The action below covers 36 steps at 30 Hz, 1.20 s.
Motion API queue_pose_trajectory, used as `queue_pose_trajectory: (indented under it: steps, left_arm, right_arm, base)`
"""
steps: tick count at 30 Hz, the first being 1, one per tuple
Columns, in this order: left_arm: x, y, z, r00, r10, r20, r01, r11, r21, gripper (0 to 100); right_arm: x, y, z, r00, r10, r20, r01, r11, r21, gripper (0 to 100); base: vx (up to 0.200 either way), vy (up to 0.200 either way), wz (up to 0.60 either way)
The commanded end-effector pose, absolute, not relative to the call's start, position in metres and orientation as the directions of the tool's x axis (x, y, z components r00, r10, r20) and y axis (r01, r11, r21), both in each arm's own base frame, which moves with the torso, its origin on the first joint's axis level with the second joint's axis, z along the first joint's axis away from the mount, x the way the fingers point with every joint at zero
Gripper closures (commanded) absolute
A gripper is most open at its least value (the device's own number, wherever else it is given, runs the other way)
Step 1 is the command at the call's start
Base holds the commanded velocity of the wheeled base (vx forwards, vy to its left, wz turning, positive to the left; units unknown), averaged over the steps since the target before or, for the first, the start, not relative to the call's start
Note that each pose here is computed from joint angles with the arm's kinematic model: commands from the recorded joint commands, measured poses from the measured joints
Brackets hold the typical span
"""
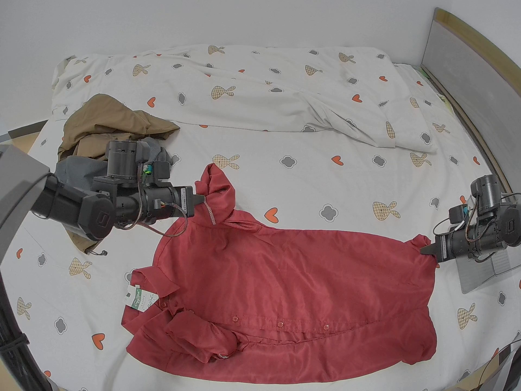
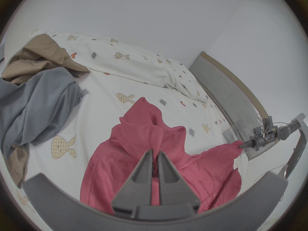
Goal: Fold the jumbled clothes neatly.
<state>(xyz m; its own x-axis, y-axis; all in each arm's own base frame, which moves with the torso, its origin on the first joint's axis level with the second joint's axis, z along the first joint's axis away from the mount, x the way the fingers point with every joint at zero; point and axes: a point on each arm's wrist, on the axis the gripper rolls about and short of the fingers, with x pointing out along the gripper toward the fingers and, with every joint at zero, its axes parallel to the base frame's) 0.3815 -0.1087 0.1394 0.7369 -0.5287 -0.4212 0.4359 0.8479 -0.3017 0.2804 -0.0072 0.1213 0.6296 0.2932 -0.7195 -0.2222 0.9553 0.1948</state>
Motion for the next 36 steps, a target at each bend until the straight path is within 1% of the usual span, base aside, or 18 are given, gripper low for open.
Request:
queue_pose_trajectory:
  steps: [1, 4, 5, 15, 18, 21, 28, 36]
  left_arm:
    - [0.327, -0.098, 0.166, 0.733, -0.545, -0.406, 0.455, 0.838, -0.302, 100]
    - [0.326, -0.098, 0.165, 0.733, -0.545, -0.408, 0.455, 0.838, -0.302, 100]
    - [0.304, -0.095, 0.154, 0.706, -0.545, -0.453, 0.448, 0.838, -0.31, 100]
    - [0.256, -0.086, 0.128, 0.643, -0.539, -0.544, 0.427, 0.842, -0.33, 100]
    - [0.246, -0.083, 0.123, 0.636, -0.537, -0.555, 0.423, 0.843, -0.332, 100]
    - [0.24, -0.081, 0.121, 0.636, -0.537, -0.553, 0.423, 0.843, -0.332, 100]
    - [0.226, -0.077, 0.106, 0.601, -0.528, -0.6, 0.406, 0.849, -0.34, 100]
    - [0.221, -0.079, 0.095, 0.562, -0.528, -0.636, 0.404, 0.847, -0.346, 100]
  right_arm:
    - [0.273, -0.007, 0.124, 0.635, 0.292, -0.715, -0.221, 0.956, 0.193, 100]
    - [0.273, -0.007, 0.124, 0.635, 0.292, -0.715, -0.221, 0.956, 0.193, 100]
    - [0.268, -0.006, 0.122, 0.624, 0.299, -0.721, -0.23, 0.953, 0.197, 100]
    - [0.247, -0.004, 0.113, 0.59, 0.305, -0.747, -0.227, 0.951, 0.209, 100]
    - [0.241, -0.003, 0.108, 0.572, 0.307, -0.76, -0.224, 0.951, 0.215, 100]
    - [0.237, -0.003, 0.105, 0.559, 0.307, -0.77, -0.22, 0.95, 0.22, 100]
    - [0.223, -0.002, 0.095, 0.521, 0.308, -0.796, -0.211, 0.95, 0.23, 100]
    - [0.223, -0.001, 0.091, 0.505, 0.311, -0.805, -0.221, 0.948, 0.227, 100]
  base:
    - [0.0, 0.0, 0.0]
    - [0.0, 0.0, 0.0]
    - [0.0, 0.0, 0.0]
    - [0.0, 0.0, 0.0]
    - [0.0, 0.0, 0.0]
    - [0.0, 0.0, 0.0]
    - [0.0, 0.0, 0.0]
    - [0.0, 0.0, 0.0]
